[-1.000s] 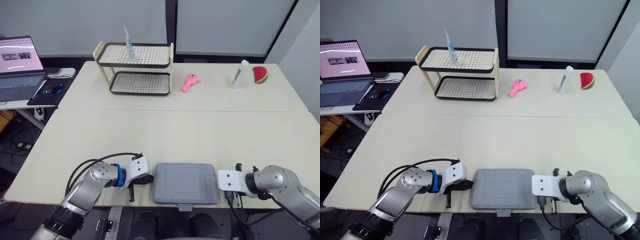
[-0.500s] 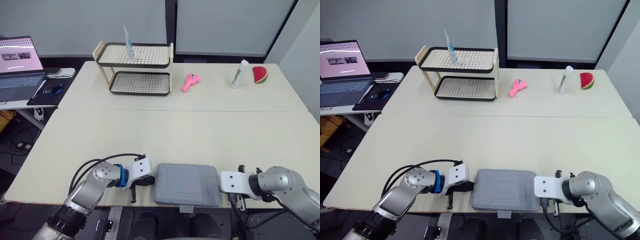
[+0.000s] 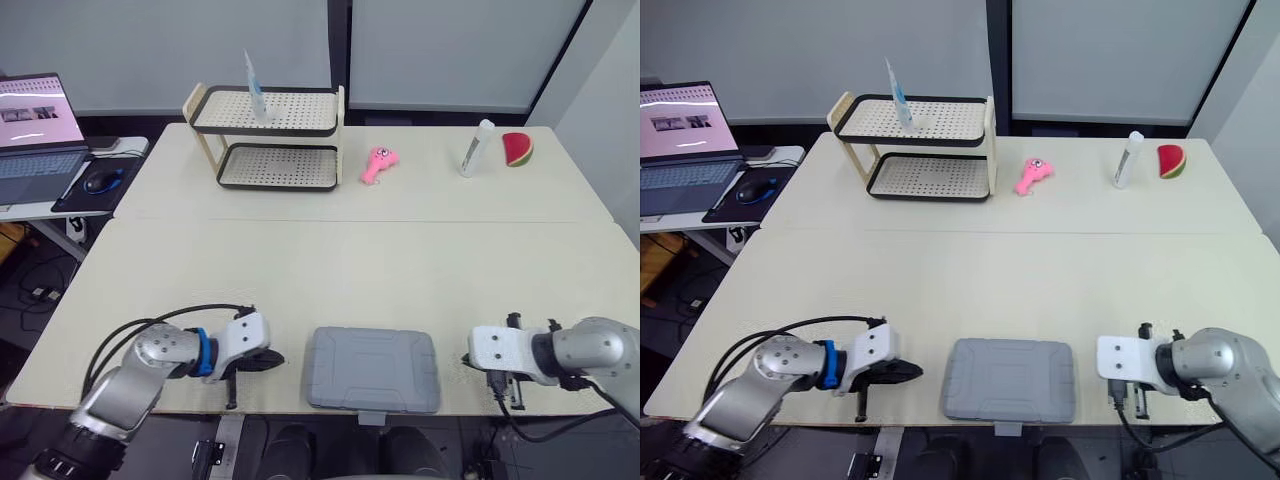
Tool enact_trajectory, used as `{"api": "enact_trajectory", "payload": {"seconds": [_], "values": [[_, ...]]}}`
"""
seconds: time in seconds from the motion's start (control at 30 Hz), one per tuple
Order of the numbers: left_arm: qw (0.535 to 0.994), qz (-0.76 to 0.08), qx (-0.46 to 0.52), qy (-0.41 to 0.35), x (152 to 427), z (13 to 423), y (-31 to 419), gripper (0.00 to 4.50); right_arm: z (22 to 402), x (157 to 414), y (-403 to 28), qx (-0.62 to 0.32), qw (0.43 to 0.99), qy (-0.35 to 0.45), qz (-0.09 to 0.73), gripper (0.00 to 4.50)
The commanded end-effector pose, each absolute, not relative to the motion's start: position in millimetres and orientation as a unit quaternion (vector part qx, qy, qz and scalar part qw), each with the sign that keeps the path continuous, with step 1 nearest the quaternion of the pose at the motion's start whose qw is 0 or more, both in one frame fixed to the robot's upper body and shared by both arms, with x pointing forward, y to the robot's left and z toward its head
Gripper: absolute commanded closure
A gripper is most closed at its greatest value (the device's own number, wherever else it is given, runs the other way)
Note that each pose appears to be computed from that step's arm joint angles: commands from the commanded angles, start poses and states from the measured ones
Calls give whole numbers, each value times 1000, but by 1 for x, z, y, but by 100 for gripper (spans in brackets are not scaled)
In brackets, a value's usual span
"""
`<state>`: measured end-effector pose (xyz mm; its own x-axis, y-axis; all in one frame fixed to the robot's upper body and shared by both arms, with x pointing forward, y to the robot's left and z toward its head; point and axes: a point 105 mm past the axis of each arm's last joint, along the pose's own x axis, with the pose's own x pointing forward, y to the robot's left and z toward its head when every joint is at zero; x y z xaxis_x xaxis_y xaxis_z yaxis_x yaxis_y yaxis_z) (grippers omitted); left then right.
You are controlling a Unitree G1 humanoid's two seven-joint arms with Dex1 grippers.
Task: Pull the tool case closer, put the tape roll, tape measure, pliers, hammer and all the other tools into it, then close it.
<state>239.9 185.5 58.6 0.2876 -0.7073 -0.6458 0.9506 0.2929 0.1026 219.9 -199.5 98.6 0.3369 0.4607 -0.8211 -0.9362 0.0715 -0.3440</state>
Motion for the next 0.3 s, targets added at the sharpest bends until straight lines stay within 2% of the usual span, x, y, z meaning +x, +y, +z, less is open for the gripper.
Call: {"api": "enact_trajectory", "payload": {"seconds": [0.03, 0.3], "values": [[775, -534, 262, 212, 238, 94, 204, 450, 130, 216, -215, -452, 681, 236, 525, 449], [793, -496, 282, 214, 236, 107, 229, 450, 148, 210, -249, -453, 671, 259, 527, 449]]}}
